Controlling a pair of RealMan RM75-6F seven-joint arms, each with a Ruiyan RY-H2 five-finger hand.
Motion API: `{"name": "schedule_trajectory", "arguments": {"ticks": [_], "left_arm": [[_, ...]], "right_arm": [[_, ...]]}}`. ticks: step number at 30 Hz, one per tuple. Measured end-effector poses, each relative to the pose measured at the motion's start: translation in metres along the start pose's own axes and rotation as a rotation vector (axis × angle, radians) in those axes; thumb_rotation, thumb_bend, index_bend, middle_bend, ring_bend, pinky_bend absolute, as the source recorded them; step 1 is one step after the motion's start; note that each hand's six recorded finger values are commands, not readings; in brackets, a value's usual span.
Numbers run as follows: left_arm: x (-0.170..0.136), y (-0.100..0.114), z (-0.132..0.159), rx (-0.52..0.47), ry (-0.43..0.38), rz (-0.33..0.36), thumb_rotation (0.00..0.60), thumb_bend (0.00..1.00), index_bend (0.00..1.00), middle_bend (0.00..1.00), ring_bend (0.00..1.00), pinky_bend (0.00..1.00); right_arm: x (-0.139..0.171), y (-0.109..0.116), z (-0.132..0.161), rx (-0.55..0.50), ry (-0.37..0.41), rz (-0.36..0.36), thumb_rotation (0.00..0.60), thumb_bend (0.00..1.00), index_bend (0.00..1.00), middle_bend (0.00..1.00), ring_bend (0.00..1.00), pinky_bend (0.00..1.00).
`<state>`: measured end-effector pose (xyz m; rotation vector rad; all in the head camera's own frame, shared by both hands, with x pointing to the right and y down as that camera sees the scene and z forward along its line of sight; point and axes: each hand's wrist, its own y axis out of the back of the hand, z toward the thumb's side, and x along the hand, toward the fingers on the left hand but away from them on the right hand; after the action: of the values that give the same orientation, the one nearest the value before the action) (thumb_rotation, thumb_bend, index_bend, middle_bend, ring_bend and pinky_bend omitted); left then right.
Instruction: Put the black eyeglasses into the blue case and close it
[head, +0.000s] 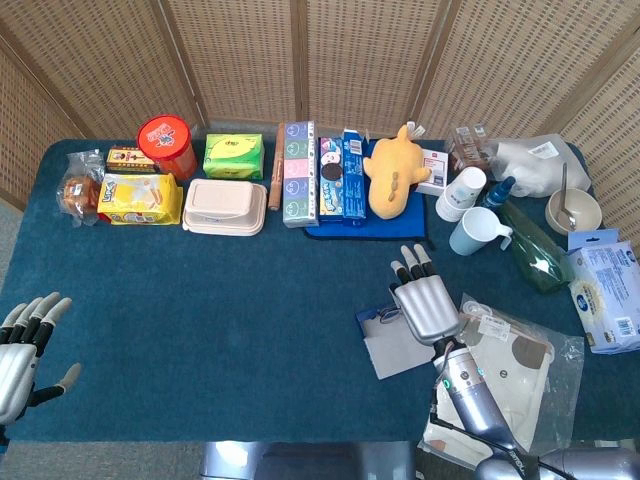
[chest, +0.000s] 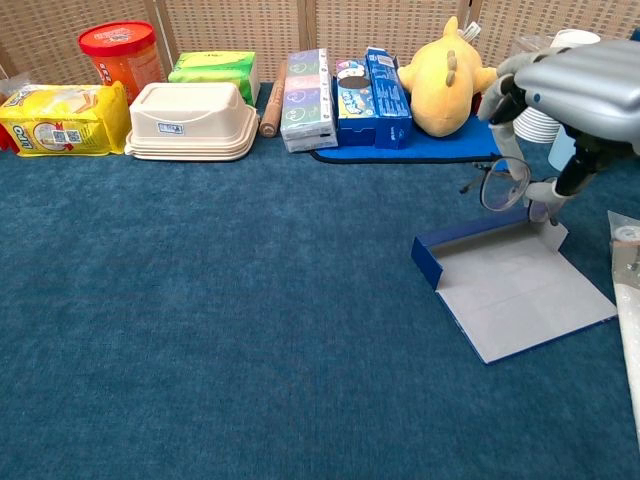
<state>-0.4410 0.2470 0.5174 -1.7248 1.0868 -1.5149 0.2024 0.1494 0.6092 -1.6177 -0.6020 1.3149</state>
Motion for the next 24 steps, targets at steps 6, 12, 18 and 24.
{"name": "schedule_trajectory", "arguments": {"ticks": [6,12,18,24], "left_arm": [[-0.004,0.002,0.000,0.004,0.004,0.005,0.600,0.27,0.05,0.06,0.00,0.00],[-0.006,0.003,0.001,0.004,0.006,0.009,0.600,0.27,0.05,0.06,0.00,0.00],[-0.008,0.003,0.002,0.003,0.004,0.012,0.600,0.27,0.05,0.06,0.00,0.00],[-0.010,0.004,0.001,0.003,0.006,0.015,0.600,0.27,0.05,0.06,0.00,0.00]], "right_arm": [[0.000,-0.015,-0.007,0.003,-0.015,0.020,0.600,0.23,0.62,0.24,0.07,0.08],[-0.002,-0.025,-0.011,0.026,-0.008,0.024,0.600,0.22,0.61,0.24,0.07,0.08],[0.001,-0.034,-0.009,0.041,0.015,0.042,0.600,0.22,0.55,0.24,0.06,0.08],[0.000,-0.040,-0.002,0.082,0.044,0.072,0.600,0.20,0.35,0.19,0.02,0.08]]}}
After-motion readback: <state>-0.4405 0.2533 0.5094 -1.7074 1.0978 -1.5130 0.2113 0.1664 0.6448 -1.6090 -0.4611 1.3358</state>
